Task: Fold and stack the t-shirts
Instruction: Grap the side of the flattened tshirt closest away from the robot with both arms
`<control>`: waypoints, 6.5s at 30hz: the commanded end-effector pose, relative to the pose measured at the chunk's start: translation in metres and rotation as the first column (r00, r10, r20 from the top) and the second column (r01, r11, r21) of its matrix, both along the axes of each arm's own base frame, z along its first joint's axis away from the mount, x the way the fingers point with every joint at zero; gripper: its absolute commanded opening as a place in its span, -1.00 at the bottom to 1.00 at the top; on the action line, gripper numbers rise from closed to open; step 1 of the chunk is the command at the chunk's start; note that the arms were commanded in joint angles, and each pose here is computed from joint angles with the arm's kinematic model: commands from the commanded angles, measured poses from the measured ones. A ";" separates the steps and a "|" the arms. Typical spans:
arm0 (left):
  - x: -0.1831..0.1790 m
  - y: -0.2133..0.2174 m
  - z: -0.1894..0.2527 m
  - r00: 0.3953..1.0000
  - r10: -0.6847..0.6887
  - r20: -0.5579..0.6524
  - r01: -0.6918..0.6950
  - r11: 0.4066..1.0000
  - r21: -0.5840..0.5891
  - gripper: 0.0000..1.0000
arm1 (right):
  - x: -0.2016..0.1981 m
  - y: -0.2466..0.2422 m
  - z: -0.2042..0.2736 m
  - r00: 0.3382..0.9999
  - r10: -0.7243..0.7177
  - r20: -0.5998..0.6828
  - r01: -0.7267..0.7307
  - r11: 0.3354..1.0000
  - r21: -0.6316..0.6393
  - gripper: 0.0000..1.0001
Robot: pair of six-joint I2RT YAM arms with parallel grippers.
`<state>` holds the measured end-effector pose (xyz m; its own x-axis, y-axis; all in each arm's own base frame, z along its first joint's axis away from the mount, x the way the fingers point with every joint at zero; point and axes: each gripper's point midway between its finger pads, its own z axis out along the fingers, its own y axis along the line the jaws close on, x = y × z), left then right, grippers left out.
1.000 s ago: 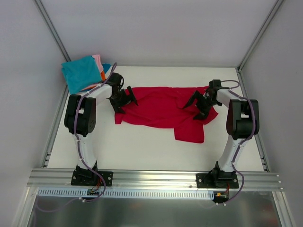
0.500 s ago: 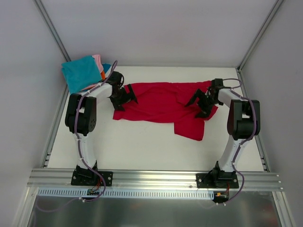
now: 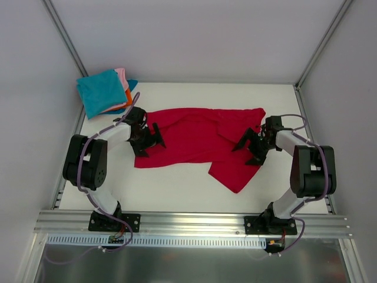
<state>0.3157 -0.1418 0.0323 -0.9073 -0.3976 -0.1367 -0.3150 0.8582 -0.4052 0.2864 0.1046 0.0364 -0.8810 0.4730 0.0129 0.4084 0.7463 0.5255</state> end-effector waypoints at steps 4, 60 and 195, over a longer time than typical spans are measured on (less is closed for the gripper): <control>-0.002 0.011 0.039 0.994 -0.039 0.098 0.036 0.999 0.034 0.97 | -0.002 -0.016 0.028 0.996 0.041 0.080 -0.033 0.995 -0.099 0.99; -0.110 0.010 0.131 0.860 -0.128 0.493 0.202 0.974 -0.099 0.97 | -0.137 0.017 -0.038 0.996 0.071 0.057 -0.066 0.994 -0.082 -0.05; -0.109 0.094 -0.026 0.992 0.122 0.032 -0.125 0.936 0.330 -0.04 | -0.139 0.006 -0.018 0.988 0.116 0.106 -0.099 0.983 -0.154 -0.99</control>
